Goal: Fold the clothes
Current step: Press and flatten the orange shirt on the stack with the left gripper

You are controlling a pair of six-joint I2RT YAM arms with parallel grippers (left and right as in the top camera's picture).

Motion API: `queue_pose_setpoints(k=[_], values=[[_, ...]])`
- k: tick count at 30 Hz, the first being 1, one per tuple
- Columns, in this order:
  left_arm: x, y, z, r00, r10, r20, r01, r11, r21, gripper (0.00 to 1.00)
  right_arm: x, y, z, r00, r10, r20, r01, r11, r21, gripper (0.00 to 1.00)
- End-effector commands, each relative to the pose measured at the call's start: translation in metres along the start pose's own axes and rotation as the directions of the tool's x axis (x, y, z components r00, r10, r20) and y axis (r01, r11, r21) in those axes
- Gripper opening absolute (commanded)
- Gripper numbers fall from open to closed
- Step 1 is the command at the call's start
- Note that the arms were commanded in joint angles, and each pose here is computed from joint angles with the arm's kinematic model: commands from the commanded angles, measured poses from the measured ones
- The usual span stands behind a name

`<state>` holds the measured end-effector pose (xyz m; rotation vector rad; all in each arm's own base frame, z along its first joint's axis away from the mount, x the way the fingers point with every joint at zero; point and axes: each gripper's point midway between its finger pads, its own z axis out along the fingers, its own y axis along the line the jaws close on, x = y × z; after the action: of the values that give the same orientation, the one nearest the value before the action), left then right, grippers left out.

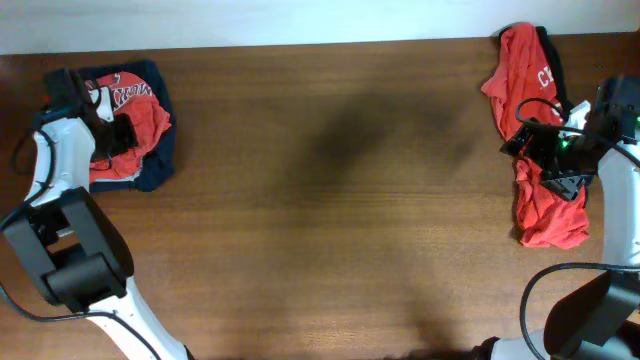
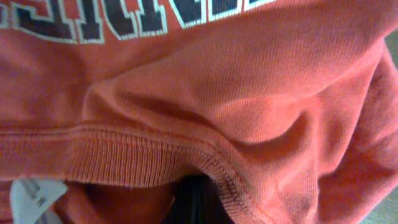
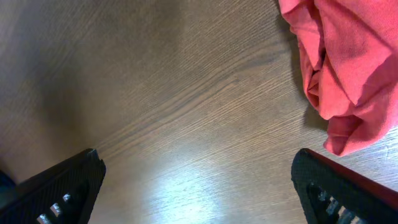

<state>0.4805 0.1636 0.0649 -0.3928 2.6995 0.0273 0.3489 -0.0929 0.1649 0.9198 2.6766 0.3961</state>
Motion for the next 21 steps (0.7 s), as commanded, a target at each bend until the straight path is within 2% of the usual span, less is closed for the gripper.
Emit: queue_pose_setpoints(k=[1, 5, 8, 15, 21], values=[[0.011, -0.008, 0.010, 1.000, -0.003, -0.027, 0.004, 1.000, 0.026, 0.01, -0.002, 0.008, -0.011, 0.999, -0.030, 0.031, 0.031, 0.999, -0.024, 0.99], [0.004, -0.011, 0.005, 1.000, -0.001, -0.001, 0.001, 0.999, 0.041, 0.01, -0.003, 0.009, -0.011, 0.999, -0.030, 0.033, 0.031, 0.999, -0.024, 0.99], [-0.014, -0.021, -0.015, 0.999, 0.001, 0.048, -0.006, 0.995, 0.096, 0.01, -0.007, 0.010, -0.011, 0.998, -0.035, 0.048, 0.036, 0.999, -0.029, 0.99], [-0.071, -0.027, -0.107, 0.969, 0.014, 0.246, -0.039, 0.995, 0.097, 0.01, -0.025, 0.016, -0.014, 0.990, -0.063, 0.124, 0.069, 0.996, -0.048, 0.99], [-0.087, -0.031, -0.183, 0.936, 0.021, 0.352, -0.055, 0.995, 0.087, 0.01, -0.046, 0.032, -0.043, 0.964, -0.147, 0.221, 0.163, 0.985, -0.056, 0.99]])
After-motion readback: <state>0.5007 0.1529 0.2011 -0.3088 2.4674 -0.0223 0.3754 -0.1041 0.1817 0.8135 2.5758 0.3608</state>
